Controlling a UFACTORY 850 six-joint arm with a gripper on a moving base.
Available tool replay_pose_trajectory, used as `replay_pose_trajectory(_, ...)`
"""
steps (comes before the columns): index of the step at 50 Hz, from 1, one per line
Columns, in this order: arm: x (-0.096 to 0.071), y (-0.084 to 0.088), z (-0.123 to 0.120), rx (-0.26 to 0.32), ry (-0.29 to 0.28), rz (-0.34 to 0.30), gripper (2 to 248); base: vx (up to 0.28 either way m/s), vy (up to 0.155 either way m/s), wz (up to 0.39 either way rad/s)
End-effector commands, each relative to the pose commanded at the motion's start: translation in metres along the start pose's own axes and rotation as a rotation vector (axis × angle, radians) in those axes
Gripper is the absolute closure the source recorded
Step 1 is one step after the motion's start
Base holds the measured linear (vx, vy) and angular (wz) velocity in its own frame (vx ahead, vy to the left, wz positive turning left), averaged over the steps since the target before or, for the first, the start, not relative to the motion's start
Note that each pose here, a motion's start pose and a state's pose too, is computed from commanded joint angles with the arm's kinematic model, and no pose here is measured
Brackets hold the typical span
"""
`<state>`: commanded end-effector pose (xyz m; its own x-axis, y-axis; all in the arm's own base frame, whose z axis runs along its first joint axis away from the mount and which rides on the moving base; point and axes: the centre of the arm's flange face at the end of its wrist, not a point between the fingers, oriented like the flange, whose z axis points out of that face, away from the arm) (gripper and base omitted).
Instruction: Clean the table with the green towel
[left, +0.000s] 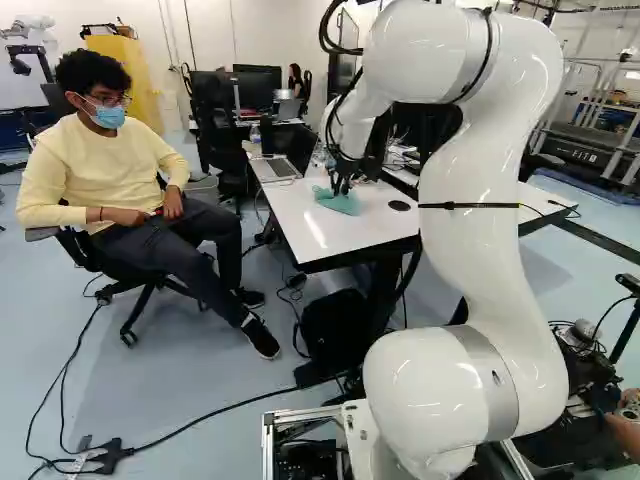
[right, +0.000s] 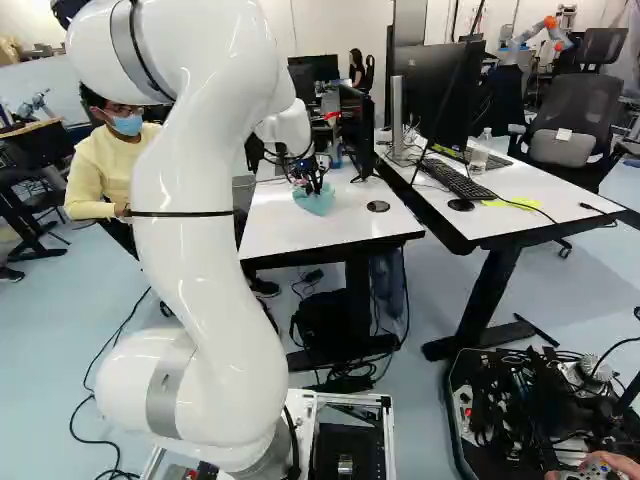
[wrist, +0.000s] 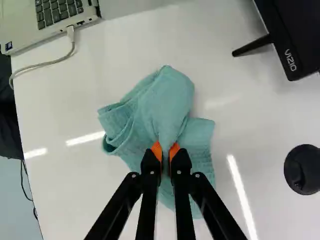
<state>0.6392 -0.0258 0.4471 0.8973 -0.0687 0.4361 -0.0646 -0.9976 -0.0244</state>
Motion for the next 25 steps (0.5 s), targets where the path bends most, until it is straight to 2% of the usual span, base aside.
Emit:
replay_pose_trajectory(16,-0.002,0.030,-0.002,-0.021,-0.001,0.043,213,0.000,0.000,0.000)
replay_pose_trajectory(25,0.003,0.046,0.001,-0.032,0.005,0.065,213,0.000,0.000,0.000)
